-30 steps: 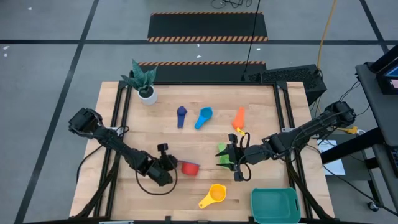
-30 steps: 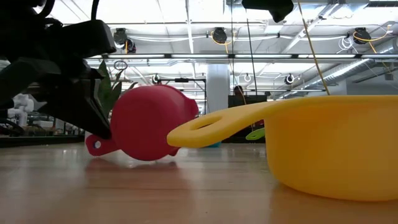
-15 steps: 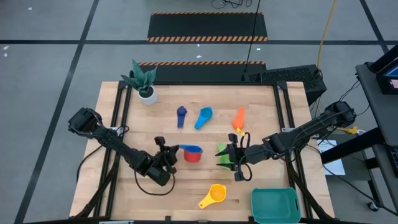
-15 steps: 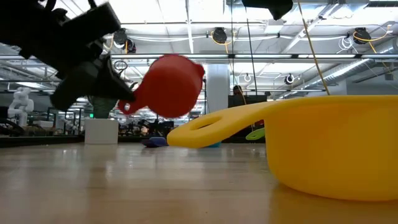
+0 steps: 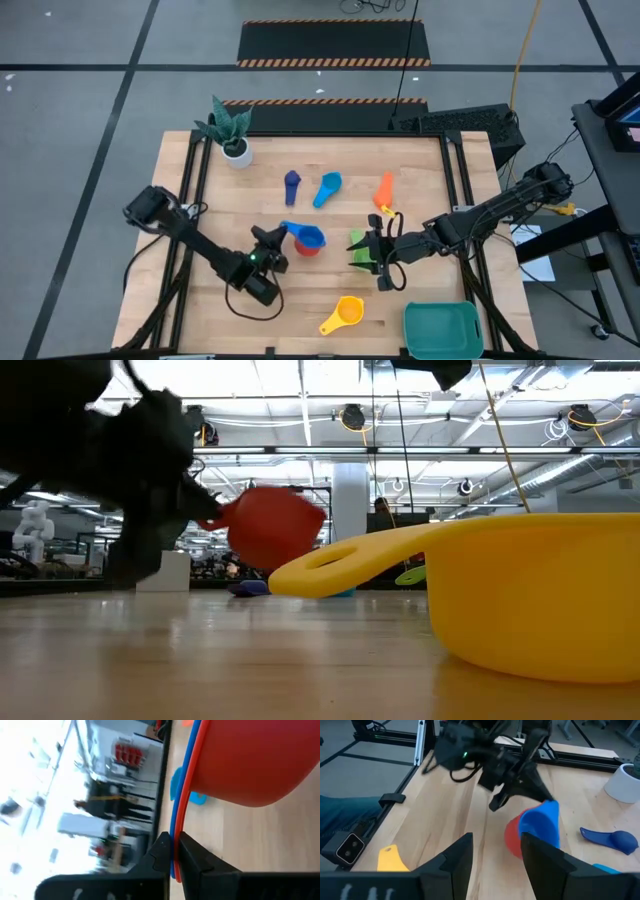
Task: Nest measuring cups in basket
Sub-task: Adjust the stacked measuring cups
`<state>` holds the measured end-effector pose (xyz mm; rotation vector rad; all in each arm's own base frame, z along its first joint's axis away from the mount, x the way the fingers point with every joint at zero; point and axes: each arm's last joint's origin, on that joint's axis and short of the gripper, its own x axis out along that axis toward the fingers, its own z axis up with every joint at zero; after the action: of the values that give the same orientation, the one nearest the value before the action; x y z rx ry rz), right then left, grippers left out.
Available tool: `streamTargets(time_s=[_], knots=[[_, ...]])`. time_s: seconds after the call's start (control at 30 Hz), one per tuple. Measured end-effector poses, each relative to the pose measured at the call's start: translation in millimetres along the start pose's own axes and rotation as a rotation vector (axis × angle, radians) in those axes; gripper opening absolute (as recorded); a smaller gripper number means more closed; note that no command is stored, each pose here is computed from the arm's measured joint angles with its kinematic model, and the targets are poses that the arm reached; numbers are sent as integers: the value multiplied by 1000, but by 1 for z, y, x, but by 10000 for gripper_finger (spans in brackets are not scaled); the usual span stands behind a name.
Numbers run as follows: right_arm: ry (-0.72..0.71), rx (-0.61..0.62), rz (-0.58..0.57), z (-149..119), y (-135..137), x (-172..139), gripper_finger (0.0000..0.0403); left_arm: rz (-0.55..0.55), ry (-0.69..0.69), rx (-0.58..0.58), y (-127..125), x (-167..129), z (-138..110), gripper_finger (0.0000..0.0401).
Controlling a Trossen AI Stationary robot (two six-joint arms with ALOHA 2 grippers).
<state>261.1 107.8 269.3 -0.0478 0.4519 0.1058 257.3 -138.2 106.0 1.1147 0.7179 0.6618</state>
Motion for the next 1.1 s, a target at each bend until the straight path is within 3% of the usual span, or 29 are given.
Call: streamTargets(time_s=[0.17, 0.63, 0.87, 1.1], knots=[[4, -1, 0, 0, 0, 0, 160, 68, -12, 133, -16, -3, 2, 14], [9, 6, 0, -1, 0, 0, 160, -9, -76, 178, -23, -19, 3, 87], [15, 9, 0, -2, 0, 0, 160, -18, -105, 152, -25, -28, 2, 147], [43, 14, -3, -4, 0, 0, 160, -49, -140, 2, -21, -40, 3, 209]])
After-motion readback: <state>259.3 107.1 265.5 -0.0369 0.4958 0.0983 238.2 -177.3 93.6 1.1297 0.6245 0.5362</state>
